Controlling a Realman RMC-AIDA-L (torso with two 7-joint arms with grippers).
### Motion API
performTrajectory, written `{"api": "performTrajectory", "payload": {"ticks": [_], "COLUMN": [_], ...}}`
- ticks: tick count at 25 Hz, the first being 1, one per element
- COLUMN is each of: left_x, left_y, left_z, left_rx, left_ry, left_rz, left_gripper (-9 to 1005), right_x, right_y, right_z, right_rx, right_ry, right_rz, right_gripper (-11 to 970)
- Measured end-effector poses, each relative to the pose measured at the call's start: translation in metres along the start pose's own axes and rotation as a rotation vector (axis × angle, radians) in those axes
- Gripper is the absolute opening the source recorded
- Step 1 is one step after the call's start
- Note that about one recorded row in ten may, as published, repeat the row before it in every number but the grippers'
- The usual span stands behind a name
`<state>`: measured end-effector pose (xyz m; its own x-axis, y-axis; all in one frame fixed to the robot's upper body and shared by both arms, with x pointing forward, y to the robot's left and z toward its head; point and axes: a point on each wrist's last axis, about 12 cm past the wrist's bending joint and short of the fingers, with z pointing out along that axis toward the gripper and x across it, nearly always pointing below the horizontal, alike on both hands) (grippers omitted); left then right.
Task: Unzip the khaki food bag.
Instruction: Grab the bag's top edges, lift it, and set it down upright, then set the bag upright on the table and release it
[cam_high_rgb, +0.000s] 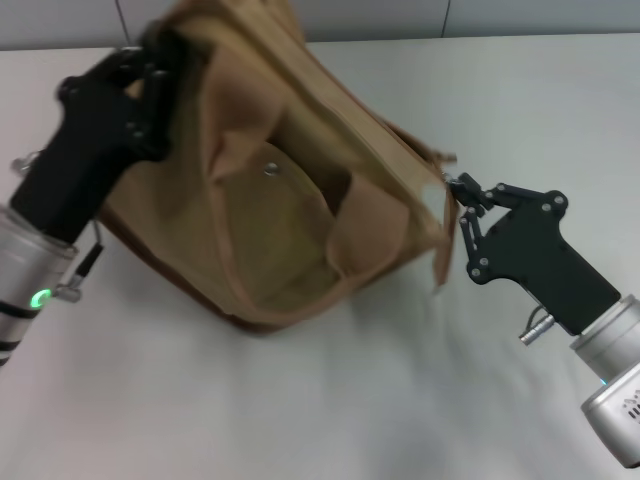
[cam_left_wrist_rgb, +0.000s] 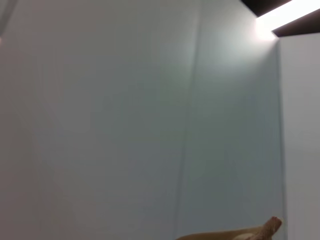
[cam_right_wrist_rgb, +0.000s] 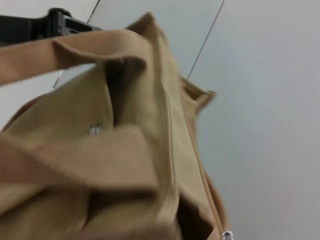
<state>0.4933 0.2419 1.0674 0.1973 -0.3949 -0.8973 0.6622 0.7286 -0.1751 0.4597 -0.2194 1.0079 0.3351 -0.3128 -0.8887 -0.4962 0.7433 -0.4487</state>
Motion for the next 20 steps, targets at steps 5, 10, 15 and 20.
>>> {"api": "performTrajectory", "payload": {"ticks": [5,10,15,20], "left_x": [0.000,0.002,0.002,0.004], "left_y": [0.005,0.005,0.005,0.005], "left_z": [-0.010,-0.013,-0.015,-0.018], "left_rx": [-0.047,-0.045,-0.044,-0.047], "left_ry": [0.007,0.021,0.030,0.047], "left_rz": [-0.022,-0.025,-0.025,-0.027], "left_gripper": [70,71,71,71], "right_x": [0.002,0.002,0.004,0.006], "right_y": [-0.001,-0.001,-0.008,-0.026], "right_z": [-0.004,-0.004,-0.001,0.008], "right_rx": [-0.003,0.001,0.005,-0.020], "right_ry": [0.011,0.010,0.011,0.004], "right_rz": [-0.009,-0.005,0.013,0.064], "right_gripper": [81,97,114,212]}}
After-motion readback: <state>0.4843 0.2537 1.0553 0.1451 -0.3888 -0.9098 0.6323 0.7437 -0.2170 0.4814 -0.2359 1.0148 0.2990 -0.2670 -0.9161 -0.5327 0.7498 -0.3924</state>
